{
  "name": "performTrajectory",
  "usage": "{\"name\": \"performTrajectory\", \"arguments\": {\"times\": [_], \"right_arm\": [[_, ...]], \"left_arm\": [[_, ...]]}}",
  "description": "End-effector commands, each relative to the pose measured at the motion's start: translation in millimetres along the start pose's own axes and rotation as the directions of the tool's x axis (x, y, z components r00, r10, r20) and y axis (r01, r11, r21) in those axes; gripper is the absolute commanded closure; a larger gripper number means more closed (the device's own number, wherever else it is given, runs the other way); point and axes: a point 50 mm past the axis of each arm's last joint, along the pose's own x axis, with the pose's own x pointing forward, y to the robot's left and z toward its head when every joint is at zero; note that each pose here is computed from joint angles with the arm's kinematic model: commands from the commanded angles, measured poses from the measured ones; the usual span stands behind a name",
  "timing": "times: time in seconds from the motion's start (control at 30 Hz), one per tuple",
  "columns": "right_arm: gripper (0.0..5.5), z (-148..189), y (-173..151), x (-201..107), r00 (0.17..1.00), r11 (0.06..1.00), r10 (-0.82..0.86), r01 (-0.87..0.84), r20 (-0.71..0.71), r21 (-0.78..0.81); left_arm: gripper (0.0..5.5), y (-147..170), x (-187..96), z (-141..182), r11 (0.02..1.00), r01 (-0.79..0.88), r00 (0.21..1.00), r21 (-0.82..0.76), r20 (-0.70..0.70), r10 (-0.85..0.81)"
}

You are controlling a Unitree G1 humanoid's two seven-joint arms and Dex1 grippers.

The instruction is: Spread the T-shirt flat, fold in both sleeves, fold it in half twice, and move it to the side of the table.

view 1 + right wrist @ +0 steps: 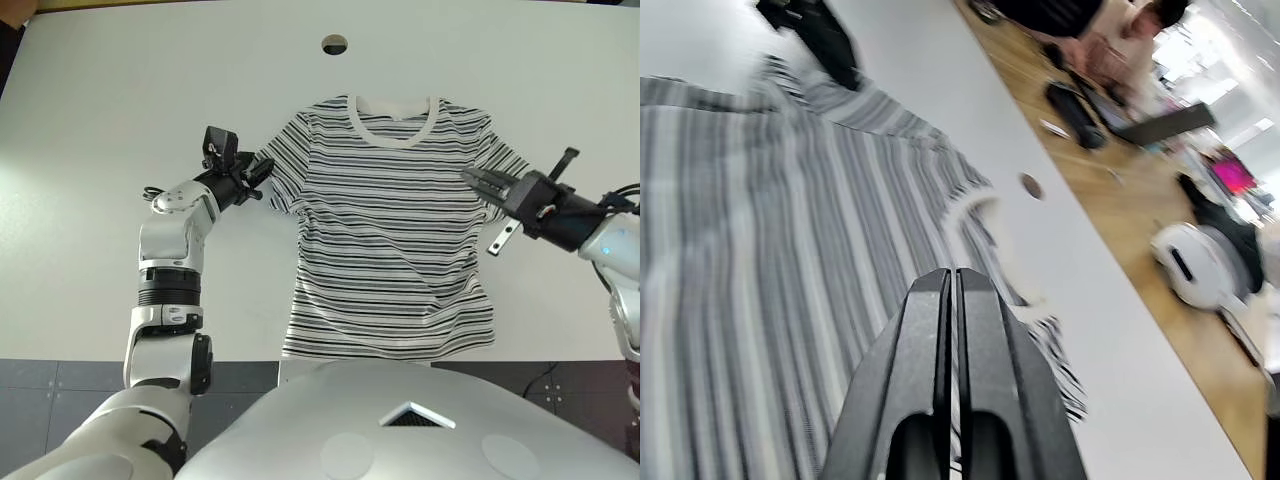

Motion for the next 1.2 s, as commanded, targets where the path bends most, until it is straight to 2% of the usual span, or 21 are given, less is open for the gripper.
{"name": "performTrajectory", "arguments": {"times": [0.03,0.13,0.27,0.4,0.53,0.67,0.87,0.97,1.0,1.1,1.2], "right_arm": [[5.4,-8.9,-9.1,-1.3,0.997,0.998,-0.067,0.067,-0.041,0.015],[5.4,-14.9,-15.0,-2.3,0.991,0.992,-0.118,0.12,-0.067,0.025],[5.4,-43.6,-36.0,-5.9,0.931,0.938,-0.285,0.32,-0.229,0.134],[5.4,-68.1,-31.5,-7.1,0.89,0.89,-0.303,0.392,-0.342,0.232],[5.4,-79.6,-21.9,-5.3,0.877,0.886,-0.276,0.391,-0.394,0.249],[5.4,-99.4,-7.8,-7.7,0.848,0.867,-0.256,0.413,-0.464,0.277],[5.4,-111.7,-3.6,-6.2,0.825,0.847,-0.287,0.456,-0.488,0.273],[5.4,-112.4,-9.2,-4.8,0.821,0.791,-0.315,0.504,-0.476,0.347],[5.4,-111.8,-11.9,-4.1,0.819,0.771,-0.331,0.521,-0.469,0.366],[4.87,-109.6,-21.2,-0.6,0.814,0.694,-0.361,0.56,-0.454,0.453],[4.14,-107.4,-28.2,7.6,0.827,0.62,-0.354,0.557,-0.437,0.553]], "left_arm": [[3.61,-3.3,2.8,-17.7,1.0,0.017,0.996,-0.009,-0.084,-0.017],[4.16,-4.1,2.8,-20.4,1.0,0.023,0.995,-0.004,-0.093,-0.023],[4.83,-5.8,1.5,-21.4,1.0,0.026,0.996,-0.013,-0.085,-0.027],[5.39,-11.0,1.6,-7.9,0.999,0.044,0.999,-0.014,-0.005,-0.044],[5.39,-21.5,-1.4,17.6,0.997,0.072,0.988,-0.037,0.136,-0.067],[5.39,-44.7,5.0,33.1,0.989,0.14,0.974,-0.047,0.184,-0.129],[5.39,-77.5,33.5,27.7,0.974,0.195,0.975,-0.118,0.135,-0.179],[5.39,-83.3,44.9,20.9,0.97,0.176,0.981,-0.169,0.111,-0.158],[5.13,-85.2,47.6,18.7,0.969,0.171,0.982,-0.18,0.105,-0.154],[4.65,-87.2,49.6,10.4,0.97,0.155,0.987,-0.187,0.077,-0.143],[4.0,-84.9,46.3,-1.3,0.975,0.133,0.991,-0.177,0.044,-0.127]]}}
